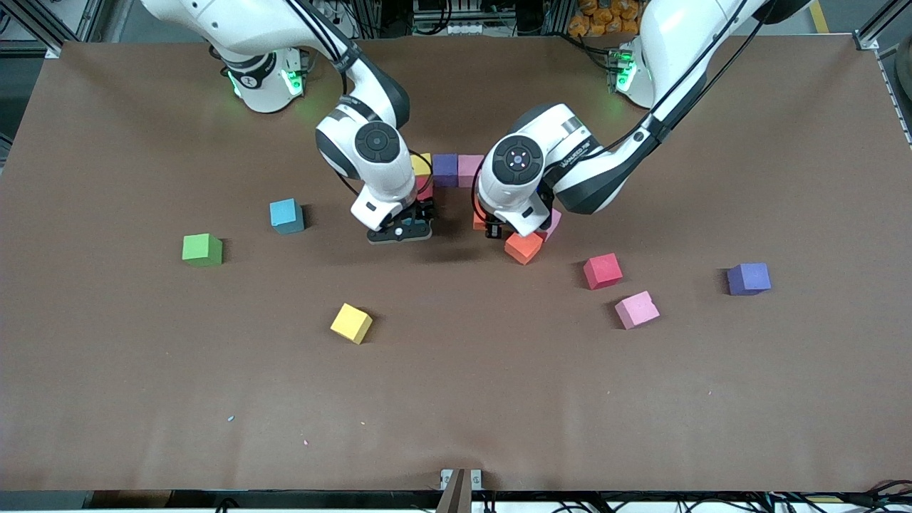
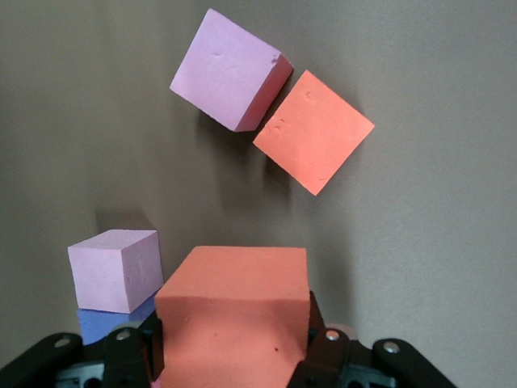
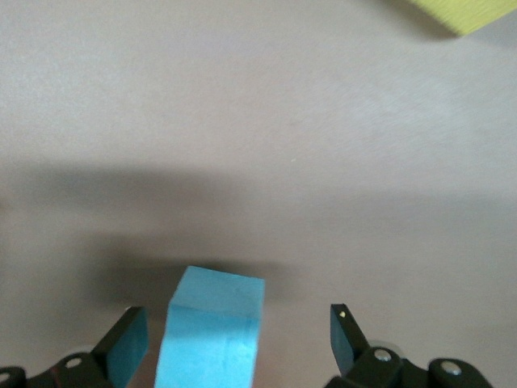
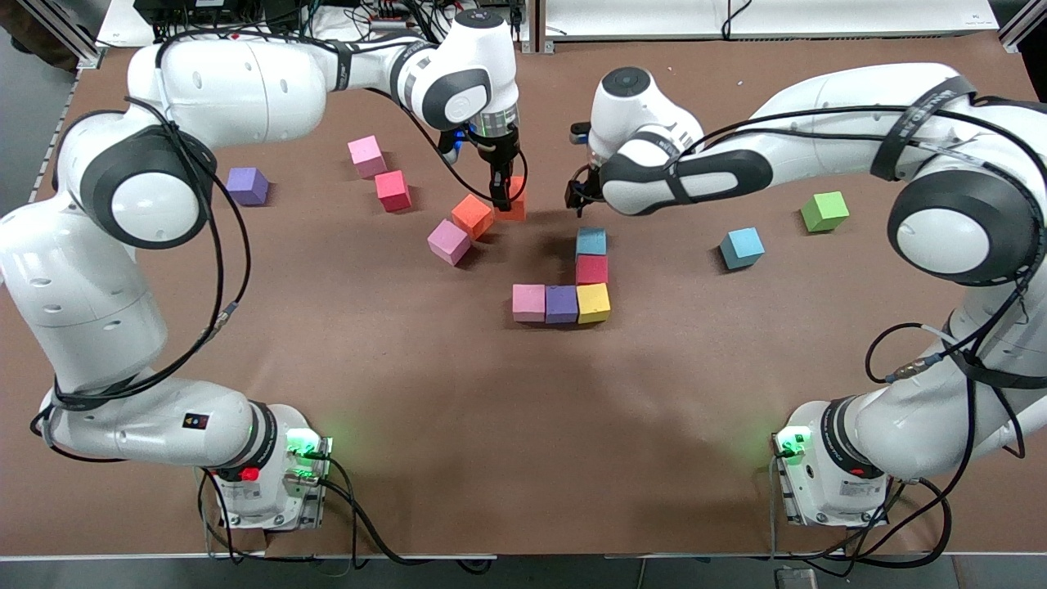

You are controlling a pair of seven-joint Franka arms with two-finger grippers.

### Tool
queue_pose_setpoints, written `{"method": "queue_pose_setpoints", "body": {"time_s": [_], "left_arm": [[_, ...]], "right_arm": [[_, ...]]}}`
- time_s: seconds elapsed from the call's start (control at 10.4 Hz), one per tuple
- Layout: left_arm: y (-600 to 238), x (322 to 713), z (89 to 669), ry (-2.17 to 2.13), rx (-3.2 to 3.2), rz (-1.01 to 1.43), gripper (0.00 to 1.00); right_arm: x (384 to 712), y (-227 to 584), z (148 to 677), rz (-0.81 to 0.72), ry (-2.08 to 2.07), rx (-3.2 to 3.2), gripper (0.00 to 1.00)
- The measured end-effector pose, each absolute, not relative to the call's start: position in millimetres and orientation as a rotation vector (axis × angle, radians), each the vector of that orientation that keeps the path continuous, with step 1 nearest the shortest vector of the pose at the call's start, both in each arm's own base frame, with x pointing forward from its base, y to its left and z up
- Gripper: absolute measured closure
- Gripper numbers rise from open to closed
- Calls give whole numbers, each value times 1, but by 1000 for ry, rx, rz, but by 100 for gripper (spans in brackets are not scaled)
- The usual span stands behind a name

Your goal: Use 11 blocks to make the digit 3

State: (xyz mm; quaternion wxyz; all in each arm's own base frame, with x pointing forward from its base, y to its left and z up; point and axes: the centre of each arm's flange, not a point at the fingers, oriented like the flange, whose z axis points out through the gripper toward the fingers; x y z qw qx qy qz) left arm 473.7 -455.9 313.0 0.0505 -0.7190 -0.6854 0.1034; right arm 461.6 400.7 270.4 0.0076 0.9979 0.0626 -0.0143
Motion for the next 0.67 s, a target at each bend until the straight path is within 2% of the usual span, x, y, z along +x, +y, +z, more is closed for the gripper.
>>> {"method": "queue_pose_setpoints", "body": {"time_s": [0.38,0.67], "left_arm": [[-467,461,299,-2189,-2161,337,38],[-483,447,288,-2233,-2145,352,38]], "right_arm": [[484,350,292,-66,333,3051,0],[482,289,285,-102,398,2987,0]]}}
